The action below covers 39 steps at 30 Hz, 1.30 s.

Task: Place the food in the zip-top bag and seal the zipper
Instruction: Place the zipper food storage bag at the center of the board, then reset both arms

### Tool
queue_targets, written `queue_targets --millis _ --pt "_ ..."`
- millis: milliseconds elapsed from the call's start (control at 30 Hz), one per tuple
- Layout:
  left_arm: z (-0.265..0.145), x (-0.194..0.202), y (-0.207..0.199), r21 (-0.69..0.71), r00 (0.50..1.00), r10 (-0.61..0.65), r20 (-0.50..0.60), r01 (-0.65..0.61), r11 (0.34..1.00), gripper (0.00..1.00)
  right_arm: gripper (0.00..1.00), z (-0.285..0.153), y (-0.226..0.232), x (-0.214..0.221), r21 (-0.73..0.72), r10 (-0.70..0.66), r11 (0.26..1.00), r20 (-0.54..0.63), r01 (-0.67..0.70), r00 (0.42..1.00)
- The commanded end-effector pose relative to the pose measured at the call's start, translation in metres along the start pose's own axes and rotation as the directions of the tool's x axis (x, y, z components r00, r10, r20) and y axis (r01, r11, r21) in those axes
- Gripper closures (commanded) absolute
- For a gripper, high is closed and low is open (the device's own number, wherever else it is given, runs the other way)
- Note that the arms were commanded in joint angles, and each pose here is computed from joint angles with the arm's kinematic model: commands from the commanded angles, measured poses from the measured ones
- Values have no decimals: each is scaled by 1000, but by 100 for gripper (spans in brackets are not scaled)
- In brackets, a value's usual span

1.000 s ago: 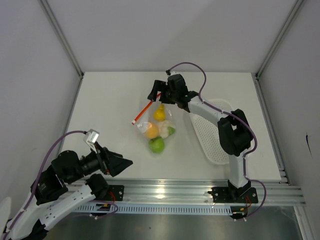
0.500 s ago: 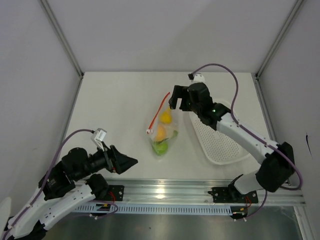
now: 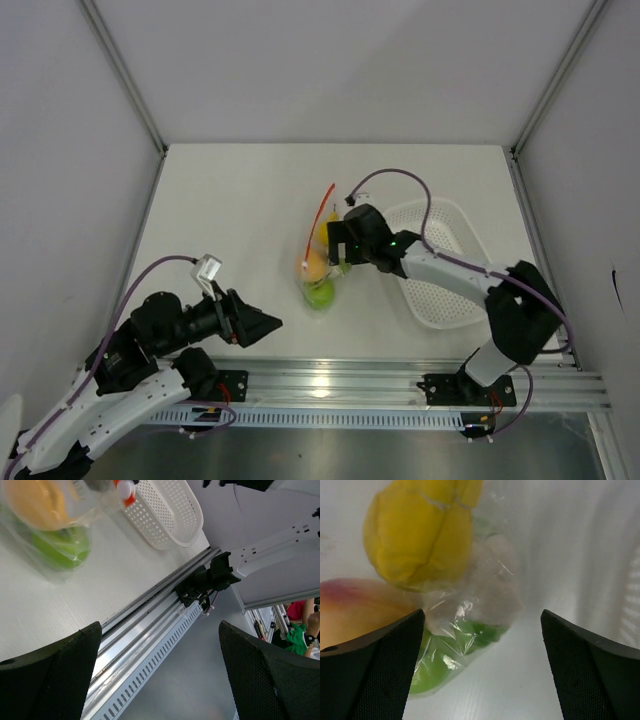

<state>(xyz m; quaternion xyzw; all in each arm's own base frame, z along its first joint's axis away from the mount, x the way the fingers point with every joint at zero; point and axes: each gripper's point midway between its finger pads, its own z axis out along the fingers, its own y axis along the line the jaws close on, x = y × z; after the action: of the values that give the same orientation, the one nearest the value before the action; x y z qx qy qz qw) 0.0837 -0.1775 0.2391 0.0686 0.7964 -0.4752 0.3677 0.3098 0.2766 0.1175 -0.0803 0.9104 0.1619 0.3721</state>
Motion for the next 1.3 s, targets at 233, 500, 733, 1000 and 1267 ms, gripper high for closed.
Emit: queue_targets --millis 233,500,733,1000,1267 --pt "-35 -7 -5 18 997 -22 74 21 1000 0 1 70 149 1 -143 -138 981 -22 134 990" --pt "-37 -2 -1 12 997 -36 64 35 999 1 1 42 140 -28 -39 -141 989 55 144 988" --pt "-21 3 -1 30 998 -45 38 44 999 1 0 -18 91 -28 -16 -90 996 116 92 989" --pt "-1 7 -7 83 998 -64 9 63 995 1 1 -71 31 20 2 49 999 121 -50 991" --pt "24 22 -4 116 994 -93 -51 98 988 0 0 -112 -11 65 86 117 988 135 -130 984"
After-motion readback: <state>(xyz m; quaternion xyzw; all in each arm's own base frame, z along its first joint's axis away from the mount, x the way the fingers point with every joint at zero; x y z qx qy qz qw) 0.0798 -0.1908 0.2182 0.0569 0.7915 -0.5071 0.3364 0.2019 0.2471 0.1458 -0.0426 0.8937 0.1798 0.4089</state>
